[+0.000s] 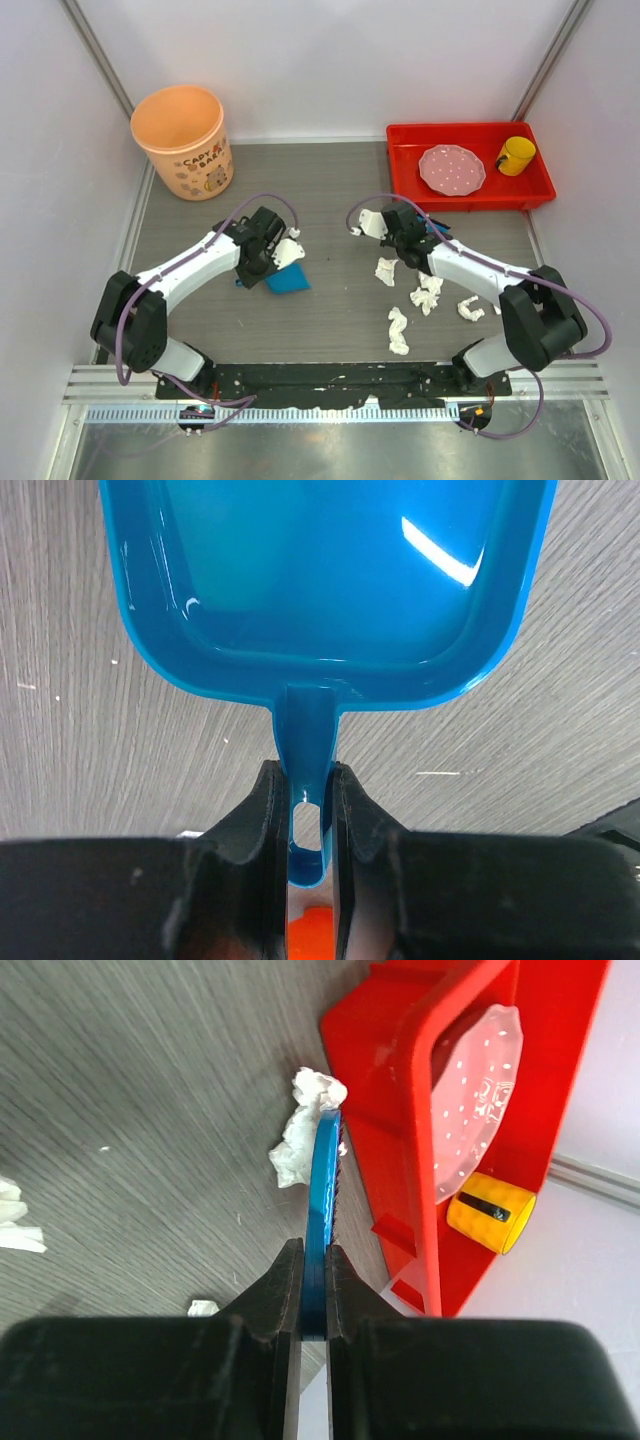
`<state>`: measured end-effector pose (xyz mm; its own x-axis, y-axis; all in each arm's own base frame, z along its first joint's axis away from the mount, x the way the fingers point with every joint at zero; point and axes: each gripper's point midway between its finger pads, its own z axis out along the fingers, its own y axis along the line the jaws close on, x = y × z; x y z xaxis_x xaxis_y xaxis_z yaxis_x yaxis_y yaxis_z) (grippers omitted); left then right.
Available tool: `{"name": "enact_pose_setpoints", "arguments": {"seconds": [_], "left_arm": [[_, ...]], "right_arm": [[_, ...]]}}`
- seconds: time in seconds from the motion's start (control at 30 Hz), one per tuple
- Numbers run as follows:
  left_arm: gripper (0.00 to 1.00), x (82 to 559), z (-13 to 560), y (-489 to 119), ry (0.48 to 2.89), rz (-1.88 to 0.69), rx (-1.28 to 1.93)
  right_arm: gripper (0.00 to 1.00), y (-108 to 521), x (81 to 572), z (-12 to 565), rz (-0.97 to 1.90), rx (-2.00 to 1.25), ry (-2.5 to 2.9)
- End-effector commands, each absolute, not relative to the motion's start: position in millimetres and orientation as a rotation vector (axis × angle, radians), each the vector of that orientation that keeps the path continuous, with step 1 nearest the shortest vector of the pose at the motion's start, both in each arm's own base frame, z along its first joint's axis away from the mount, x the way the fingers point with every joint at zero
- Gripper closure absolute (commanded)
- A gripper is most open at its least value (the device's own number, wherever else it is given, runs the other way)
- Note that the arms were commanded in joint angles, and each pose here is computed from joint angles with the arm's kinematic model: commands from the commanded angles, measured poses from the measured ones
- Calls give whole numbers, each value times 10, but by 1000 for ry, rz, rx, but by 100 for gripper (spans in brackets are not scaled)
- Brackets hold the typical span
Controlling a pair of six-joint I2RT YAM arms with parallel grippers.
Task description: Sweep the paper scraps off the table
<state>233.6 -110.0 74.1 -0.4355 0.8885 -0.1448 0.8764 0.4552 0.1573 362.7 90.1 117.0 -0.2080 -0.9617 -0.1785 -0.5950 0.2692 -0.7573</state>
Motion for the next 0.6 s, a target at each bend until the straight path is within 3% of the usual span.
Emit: {"name": "enact_pose_setpoints", "arguments": {"seconds": [0.0, 0.2, 0.4, 0.57], "left_arm": [[100, 2341, 629, -1251, 2396, 31, 1632], [100, 2211, 537, -1375, 2354, -47, 1723], [100, 2150, 608, -1534, 2302, -163, 1740], [100, 2191, 606, -1557, 2301, -159, 1741]], "right_arm": [[99, 969, 3704, 1097, -719, -1435, 1863], [99, 1282, 3414, 1003, -615, -1536, 1901], [99, 1927, 2793, 1301, -218, -1497, 1862], [99, 1843, 2602, 1862, -196, -1315, 1887]]}}
